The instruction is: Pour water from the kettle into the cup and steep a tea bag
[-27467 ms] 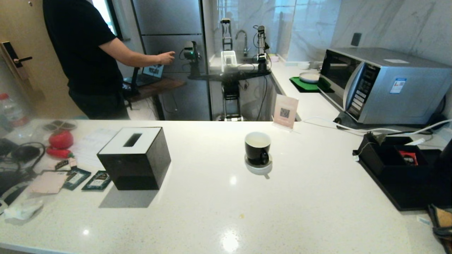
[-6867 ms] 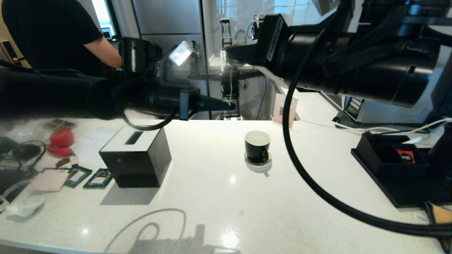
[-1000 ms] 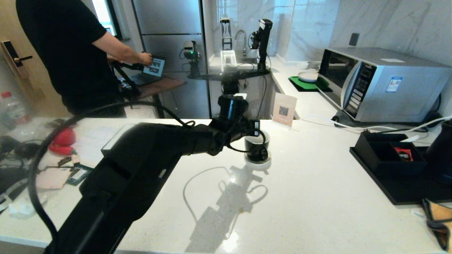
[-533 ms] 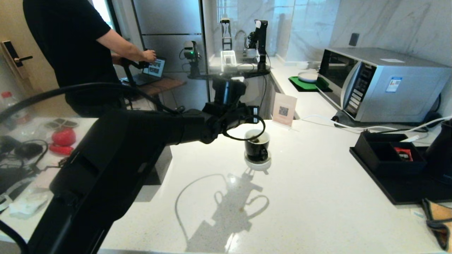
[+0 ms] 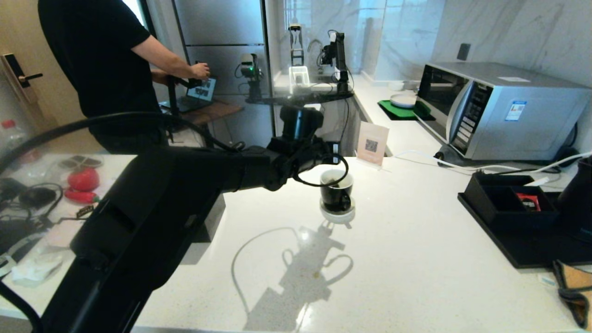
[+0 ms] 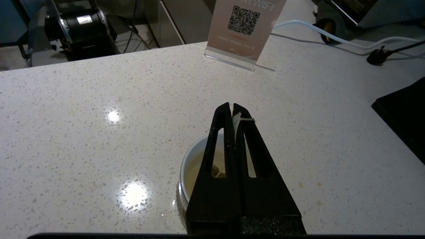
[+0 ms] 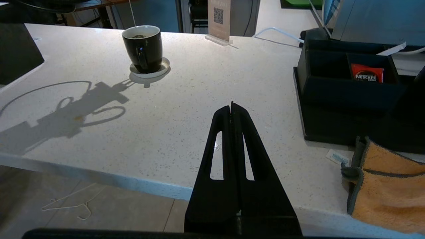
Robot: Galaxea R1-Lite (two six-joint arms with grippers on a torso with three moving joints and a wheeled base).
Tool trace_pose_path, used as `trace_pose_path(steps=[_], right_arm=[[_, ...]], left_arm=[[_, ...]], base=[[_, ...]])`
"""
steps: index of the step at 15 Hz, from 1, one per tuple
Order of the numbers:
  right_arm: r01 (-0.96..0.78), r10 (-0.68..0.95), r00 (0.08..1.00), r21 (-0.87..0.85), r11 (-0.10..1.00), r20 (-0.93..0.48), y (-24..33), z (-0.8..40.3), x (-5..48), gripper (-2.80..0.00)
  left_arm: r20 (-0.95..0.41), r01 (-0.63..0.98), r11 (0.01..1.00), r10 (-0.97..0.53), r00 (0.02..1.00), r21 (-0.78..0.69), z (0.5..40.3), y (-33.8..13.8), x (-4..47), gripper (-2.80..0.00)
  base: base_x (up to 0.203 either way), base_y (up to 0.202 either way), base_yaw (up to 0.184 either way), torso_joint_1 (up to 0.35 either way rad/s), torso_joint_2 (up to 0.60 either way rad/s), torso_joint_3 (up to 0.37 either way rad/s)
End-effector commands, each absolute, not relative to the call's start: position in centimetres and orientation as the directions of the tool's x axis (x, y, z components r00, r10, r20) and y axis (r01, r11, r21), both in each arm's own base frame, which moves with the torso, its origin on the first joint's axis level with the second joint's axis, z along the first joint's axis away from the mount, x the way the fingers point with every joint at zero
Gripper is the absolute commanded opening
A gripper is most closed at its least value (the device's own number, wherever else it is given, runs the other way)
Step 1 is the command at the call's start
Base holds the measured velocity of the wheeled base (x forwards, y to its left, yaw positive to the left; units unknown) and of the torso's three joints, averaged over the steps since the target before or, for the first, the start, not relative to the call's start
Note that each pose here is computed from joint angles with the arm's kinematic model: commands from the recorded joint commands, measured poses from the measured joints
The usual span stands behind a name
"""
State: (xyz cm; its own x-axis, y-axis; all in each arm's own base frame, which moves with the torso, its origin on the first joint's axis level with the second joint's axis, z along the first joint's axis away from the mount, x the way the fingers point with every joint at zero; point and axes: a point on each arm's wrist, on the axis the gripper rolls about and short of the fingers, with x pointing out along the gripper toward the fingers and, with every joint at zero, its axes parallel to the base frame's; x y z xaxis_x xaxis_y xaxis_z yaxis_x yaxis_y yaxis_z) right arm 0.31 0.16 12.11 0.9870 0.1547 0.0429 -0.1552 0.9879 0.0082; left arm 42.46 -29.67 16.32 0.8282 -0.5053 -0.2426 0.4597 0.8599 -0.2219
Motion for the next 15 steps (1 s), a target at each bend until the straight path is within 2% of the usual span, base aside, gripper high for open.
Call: trace_pose_path(steps=[1, 4, 9, 15], right_arm=[[-0.161, 0.160, 0.987, 0.006, 0.987, 0.032, 0.2, 11.1, 0.3, -2.80], [-0.163, 0.163, 0.986, 0.001, 0.987, 0.035, 0.2, 11.1, 0.3, -2.80], [-0.162, 0.162, 0.986, -0.005, 0.987, 0.047, 0.2, 11.2, 0.3, -2.80], [-0.160, 0.160, 0.985, -0.007, 0.987, 0.058, 0.2, 11.3, 0.3, -2.80]], left_arm=[[-0.218, 0.465, 0.856, -0.510, 0.832, -0.226, 17.6, -29.6, 42.0, -2.80], [-0.151, 0.490, 0.841, -0.528, 0.835, -0.229, 20.9, -29.4, 40.7, -2.80], [-0.072, 0.512, 0.827, -0.539, 0.839, -0.233, 23.6, -29.1, 39.7, -2.80], [-0.068, 0.533, 0.826, -0.551, 0.832, -0.183, 23.1, -29.4, 40.1, -2.80]], base=[[0.000, 0.000, 0.000, 0.000, 0.00, 0.000], [0.000, 0.000, 0.000, 0.000, 0.00, 0.000], [0.000, 0.000, 0.000, 0.000, 0.00, 0.000], [0.000, 0.000, 0.000, 0.000, 0.00, 0.000]])
